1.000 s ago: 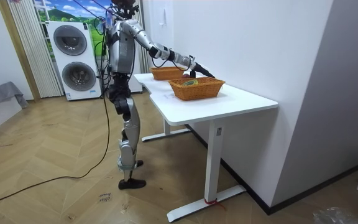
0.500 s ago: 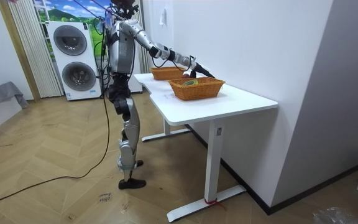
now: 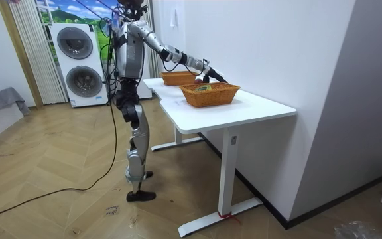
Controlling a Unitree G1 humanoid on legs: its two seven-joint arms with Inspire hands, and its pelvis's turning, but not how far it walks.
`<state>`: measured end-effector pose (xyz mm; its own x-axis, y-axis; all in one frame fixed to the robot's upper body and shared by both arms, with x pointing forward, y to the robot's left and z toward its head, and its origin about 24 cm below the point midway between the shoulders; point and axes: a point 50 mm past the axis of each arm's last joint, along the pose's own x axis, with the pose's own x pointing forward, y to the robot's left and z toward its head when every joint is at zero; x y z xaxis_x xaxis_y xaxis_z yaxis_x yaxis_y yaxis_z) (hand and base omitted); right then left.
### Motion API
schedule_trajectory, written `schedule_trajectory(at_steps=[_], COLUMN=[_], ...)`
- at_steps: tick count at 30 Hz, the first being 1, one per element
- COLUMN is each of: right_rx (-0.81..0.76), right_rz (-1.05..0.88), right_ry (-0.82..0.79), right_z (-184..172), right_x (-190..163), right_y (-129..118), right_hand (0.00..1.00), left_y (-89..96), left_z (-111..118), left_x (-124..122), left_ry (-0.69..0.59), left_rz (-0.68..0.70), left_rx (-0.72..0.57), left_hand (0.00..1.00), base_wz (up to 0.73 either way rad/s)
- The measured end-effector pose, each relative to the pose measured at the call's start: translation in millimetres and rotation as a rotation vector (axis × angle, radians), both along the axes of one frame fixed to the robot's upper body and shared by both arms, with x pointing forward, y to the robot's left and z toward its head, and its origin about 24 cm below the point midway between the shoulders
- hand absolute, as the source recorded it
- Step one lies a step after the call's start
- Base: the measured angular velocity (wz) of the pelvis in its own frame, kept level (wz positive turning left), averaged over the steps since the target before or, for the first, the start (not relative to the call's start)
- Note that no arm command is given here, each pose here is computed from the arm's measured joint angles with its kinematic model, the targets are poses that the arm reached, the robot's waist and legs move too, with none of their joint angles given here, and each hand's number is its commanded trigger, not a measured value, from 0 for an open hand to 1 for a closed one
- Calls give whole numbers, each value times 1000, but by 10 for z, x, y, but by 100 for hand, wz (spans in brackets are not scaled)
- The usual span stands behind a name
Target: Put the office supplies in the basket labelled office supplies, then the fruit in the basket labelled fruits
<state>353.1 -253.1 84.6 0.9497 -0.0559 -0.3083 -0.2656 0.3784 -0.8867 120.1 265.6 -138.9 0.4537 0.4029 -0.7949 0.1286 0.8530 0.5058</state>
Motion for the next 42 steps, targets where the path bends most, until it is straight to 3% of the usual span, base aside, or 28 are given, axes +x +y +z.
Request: schedule_trajectory(at_steps=[1,2,3,4,42], right_rx=[0,0,1,1,-2], right_rz=[0,1,1,2,85], right_ry=[1,1,2,4,20], right_z=[0,-1,-1,-1,16], right_x=[0,0,0,0,6], right_y=[0,1,1,3,157], right_hand=[0,27,84,100,100], left_y=[-1,-2,-2,-1,-8], left_z=[2,4,4,2,-5], left_x=[6,15,14,9,-13], left_ry=[-1,-3,-3,-2,5], left_rz=[0,-1,-1,-1,-32], left_rx=[0,-1,-1,-2,-30], left_hand=[0,0,0,0,0], base_wz=[0,0,0,0,1])
